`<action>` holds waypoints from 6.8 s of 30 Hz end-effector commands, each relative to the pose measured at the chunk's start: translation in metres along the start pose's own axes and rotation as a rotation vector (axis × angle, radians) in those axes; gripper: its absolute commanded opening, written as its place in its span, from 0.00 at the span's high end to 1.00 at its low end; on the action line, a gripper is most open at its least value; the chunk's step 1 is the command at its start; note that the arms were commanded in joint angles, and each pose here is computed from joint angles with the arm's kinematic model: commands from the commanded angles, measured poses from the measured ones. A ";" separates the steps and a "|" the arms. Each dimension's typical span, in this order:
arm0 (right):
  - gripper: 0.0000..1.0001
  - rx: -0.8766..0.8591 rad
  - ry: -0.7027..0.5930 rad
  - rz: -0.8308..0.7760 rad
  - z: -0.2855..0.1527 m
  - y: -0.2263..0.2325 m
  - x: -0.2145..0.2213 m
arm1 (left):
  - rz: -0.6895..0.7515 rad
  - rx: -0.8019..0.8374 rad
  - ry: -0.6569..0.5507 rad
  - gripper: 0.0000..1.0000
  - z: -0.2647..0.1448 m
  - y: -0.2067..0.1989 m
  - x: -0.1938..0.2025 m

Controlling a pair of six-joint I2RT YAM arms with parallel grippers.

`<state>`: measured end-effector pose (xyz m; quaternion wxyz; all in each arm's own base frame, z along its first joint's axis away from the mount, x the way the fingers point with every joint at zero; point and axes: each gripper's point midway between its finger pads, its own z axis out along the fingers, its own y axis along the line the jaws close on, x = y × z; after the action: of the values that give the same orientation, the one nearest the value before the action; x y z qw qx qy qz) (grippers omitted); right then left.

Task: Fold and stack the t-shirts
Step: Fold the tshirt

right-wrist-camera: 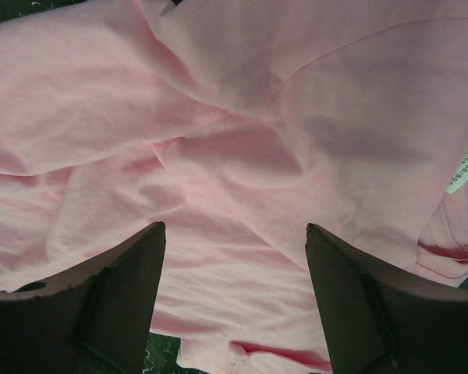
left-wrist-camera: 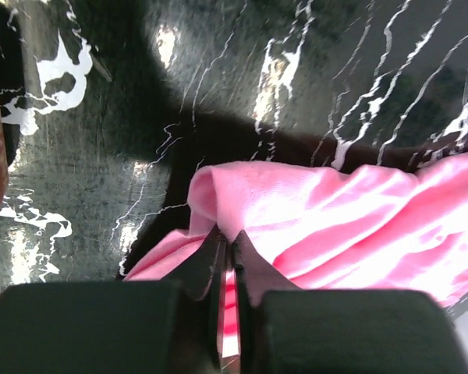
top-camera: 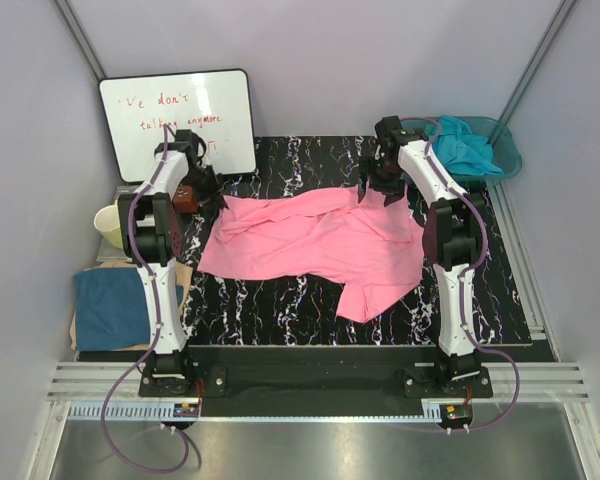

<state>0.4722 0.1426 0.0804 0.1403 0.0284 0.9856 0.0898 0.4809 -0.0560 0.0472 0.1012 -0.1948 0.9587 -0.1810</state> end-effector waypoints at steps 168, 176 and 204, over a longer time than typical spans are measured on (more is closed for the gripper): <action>1.00 0.244 0.095 -0.200 -0.060 0.035 0.212 | 0.091 -0.277 0.083 1.00 -0.046 0.096 0.141; 1.00 0.276 -0.011 -0.168 -0.094 0.025 0.200 | 0.138 -0.214 -0.019 1.00 -0.083 0.073 0.126; 1.00 0.511 -0.340 -0.025 -0.118 -0.073 0.031 | 0.111 -0.042 -0.175 1.00 -0.082 -0.014 0.008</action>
<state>0.3697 0.0601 0.1638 0.2618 0.0750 0.9506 -0.1492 0.4374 -0.0358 0.1219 0.1839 -0.1580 0.9633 -0.1154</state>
